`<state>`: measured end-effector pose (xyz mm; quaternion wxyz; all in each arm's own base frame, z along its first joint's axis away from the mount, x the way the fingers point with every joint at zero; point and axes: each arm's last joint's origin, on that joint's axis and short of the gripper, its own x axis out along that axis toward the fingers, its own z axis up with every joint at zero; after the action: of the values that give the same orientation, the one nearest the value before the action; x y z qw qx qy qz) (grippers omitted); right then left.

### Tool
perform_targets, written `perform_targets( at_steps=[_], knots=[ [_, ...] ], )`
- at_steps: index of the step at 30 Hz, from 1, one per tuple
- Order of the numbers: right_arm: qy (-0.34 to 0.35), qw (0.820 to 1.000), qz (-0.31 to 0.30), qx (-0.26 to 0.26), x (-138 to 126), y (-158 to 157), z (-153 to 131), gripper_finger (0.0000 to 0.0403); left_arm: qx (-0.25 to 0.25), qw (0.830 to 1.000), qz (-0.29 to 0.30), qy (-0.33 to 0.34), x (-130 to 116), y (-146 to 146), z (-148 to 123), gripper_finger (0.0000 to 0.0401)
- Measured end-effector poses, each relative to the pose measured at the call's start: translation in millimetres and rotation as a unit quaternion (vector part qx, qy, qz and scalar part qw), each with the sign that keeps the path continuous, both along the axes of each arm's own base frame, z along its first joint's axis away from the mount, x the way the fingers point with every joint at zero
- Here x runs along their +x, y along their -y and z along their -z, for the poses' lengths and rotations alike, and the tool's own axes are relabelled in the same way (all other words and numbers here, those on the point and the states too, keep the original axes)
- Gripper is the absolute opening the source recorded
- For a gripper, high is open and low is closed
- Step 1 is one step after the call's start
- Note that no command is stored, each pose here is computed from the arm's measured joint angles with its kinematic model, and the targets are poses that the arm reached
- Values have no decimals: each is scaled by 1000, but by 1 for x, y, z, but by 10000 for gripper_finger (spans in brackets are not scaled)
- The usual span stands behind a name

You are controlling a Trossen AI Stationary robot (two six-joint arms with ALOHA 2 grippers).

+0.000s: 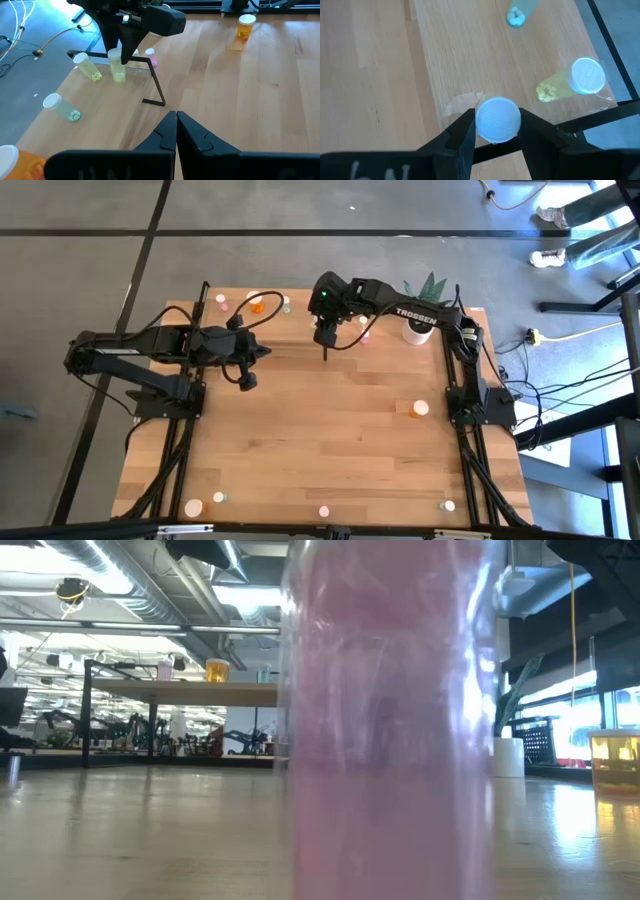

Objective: Pick and place medicine bottles onto shelf by color
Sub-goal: Put the bottom yellow pill bottle on the shelf aligned with the other yellow pill bottle

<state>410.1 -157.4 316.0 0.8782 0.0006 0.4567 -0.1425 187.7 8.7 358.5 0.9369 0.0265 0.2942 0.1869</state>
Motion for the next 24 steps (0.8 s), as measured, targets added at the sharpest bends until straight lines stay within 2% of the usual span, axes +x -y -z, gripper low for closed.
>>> perform_targets(
  at_steps=[10,24],
  knots=[
    [0,1000,-1,-1,0,0,0,131,0,1000,0,0,0,0,0,0],
    [0,1000,1,-1,0,0,0,155,0,1000,0,0,0,0,0,0]
  ],
)
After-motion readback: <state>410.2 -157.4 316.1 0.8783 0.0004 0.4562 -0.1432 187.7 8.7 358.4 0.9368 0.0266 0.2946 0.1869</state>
